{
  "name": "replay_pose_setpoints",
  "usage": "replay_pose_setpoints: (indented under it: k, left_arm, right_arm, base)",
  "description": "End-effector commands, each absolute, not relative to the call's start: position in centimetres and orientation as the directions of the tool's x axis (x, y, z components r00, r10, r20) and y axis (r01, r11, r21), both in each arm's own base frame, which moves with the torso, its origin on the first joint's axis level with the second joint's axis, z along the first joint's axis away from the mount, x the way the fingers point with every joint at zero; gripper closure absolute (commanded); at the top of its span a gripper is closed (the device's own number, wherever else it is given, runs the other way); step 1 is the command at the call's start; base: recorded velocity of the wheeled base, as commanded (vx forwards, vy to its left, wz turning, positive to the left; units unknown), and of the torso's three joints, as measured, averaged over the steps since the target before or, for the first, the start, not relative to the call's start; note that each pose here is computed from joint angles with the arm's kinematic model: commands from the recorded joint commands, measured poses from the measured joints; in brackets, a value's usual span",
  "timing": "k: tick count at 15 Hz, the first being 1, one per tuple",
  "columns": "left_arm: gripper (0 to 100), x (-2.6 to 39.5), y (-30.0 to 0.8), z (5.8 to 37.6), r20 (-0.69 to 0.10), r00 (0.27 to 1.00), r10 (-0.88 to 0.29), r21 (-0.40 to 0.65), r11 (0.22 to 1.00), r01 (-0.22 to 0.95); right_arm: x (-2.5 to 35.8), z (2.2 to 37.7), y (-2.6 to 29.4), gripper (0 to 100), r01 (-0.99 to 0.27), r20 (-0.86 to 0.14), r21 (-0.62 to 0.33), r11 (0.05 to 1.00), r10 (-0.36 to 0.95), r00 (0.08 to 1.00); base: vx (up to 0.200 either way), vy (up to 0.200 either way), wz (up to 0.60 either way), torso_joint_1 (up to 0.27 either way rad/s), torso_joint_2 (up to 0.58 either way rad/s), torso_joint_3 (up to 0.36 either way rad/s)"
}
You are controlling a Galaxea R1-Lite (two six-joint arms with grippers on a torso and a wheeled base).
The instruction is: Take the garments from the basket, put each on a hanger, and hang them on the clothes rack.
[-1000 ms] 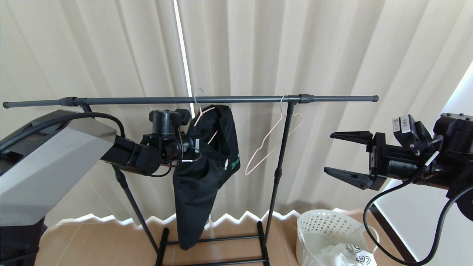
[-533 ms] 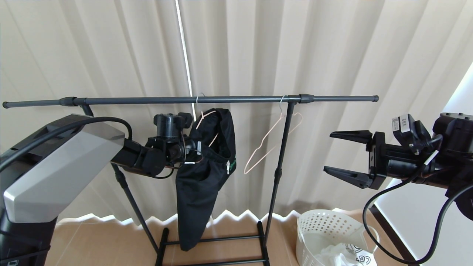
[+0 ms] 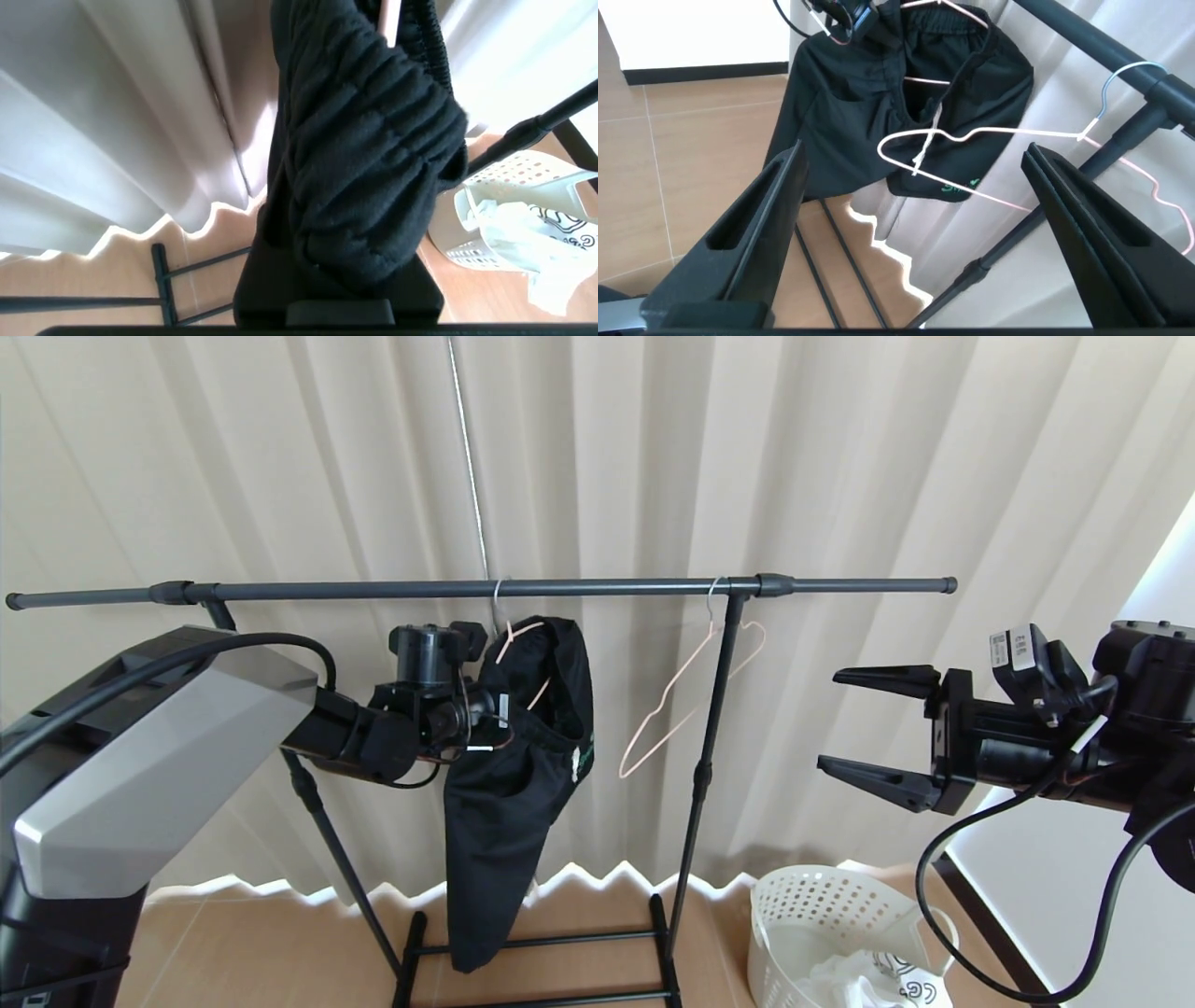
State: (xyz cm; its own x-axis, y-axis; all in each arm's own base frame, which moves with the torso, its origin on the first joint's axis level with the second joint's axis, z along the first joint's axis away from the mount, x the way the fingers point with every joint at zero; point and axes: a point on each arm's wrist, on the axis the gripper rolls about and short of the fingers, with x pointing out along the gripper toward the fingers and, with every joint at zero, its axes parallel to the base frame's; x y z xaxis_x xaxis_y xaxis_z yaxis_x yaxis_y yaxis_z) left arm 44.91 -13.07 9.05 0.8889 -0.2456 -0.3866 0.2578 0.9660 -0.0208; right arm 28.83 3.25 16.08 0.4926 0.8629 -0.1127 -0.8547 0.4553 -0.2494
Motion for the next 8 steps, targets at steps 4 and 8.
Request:
replay_pose_setpoints:
  k: [4, 8]
  left_arm:
    - [0, 44.8, -13.3, 9.5, -0.376, 0.893, -0.249, -0.028, 0.966, 0.257]
    - [0, 42.4, -12.7, 13.3, -0.335, 0.906, -0.257, -0.024, 0.964, 0.265]
  right_arm:
    - [28.9, 16.1, 3.3, 0, -0.854, -0.111, -0.252, 0.455, 0.863, 0.492]
    - [28.7, 16.6, 3.3, 0, -0.850, -0.102, -0.264, 0.455, 0.864, 0.494]
  base:
    - [0.000, 0.000, 0.00, 0.000, 0.00, 0.000]
    - [0.000, 0.000, 0.00, 0.000, 0.00, 0.000]
